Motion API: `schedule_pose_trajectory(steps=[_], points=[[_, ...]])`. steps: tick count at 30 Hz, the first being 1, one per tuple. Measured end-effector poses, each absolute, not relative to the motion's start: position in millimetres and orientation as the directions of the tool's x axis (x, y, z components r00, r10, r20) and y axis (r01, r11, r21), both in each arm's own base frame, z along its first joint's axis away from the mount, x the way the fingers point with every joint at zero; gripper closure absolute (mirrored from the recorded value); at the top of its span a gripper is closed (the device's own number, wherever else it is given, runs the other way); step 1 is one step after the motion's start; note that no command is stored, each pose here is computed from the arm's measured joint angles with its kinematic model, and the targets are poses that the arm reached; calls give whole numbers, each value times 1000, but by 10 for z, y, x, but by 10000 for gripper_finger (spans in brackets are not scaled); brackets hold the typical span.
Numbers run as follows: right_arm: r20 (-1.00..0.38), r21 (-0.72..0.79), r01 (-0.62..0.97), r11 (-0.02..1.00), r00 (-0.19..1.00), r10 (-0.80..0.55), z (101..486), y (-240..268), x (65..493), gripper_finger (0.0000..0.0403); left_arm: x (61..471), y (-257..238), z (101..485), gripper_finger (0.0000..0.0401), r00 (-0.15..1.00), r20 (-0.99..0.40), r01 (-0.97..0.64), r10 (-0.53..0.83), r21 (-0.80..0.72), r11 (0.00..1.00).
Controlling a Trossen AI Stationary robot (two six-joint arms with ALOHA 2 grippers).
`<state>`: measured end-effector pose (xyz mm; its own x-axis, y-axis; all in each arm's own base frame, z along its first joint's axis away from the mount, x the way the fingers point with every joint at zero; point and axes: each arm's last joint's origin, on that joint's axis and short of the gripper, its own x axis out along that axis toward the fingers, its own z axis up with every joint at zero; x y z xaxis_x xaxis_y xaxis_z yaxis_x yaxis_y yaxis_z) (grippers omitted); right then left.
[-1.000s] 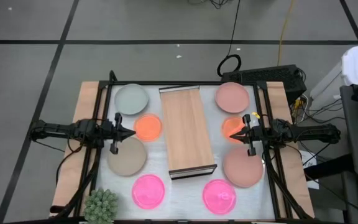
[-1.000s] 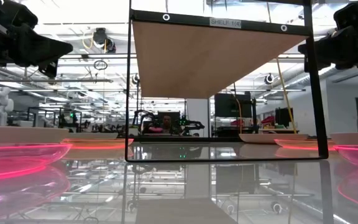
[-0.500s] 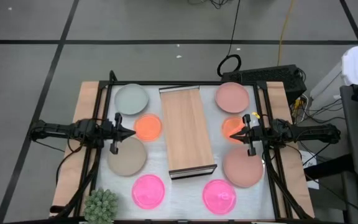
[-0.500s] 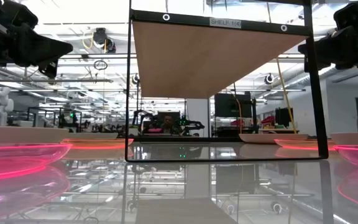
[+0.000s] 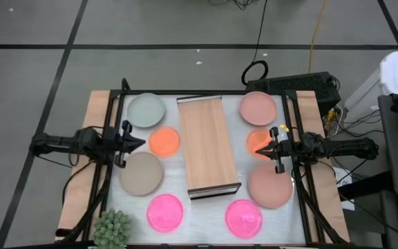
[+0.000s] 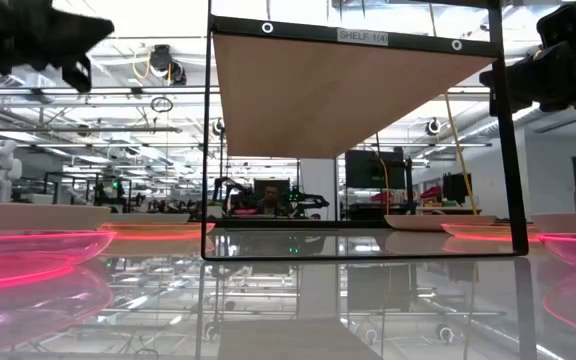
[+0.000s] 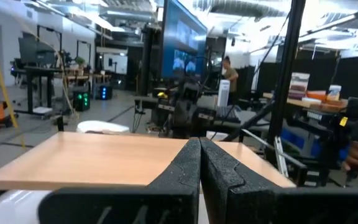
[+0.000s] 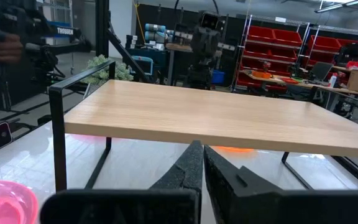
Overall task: Place and stack plates onto a shelf
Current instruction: Put the brown plate on the shelf
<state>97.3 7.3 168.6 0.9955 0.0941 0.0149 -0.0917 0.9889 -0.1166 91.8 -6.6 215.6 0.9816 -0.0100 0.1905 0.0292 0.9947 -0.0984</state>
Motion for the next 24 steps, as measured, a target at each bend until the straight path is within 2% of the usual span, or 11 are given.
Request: schedule_pose_trajectory(steps=[11,17,24], points=[[15,-117,-92,989,995,94,1686,73,973,403,804,-55,3182,395,994,111,18,-10,-70,997],[15,-117,-92,989,995,94,1687,73,973,403,788,-53,3697,395,1000,-24,11,-12,-21,1000],[15,-101,-92,991,995,94,1687,73,973,403,836,-58,4099,395,986,-165,10,-10,-6,1000]])
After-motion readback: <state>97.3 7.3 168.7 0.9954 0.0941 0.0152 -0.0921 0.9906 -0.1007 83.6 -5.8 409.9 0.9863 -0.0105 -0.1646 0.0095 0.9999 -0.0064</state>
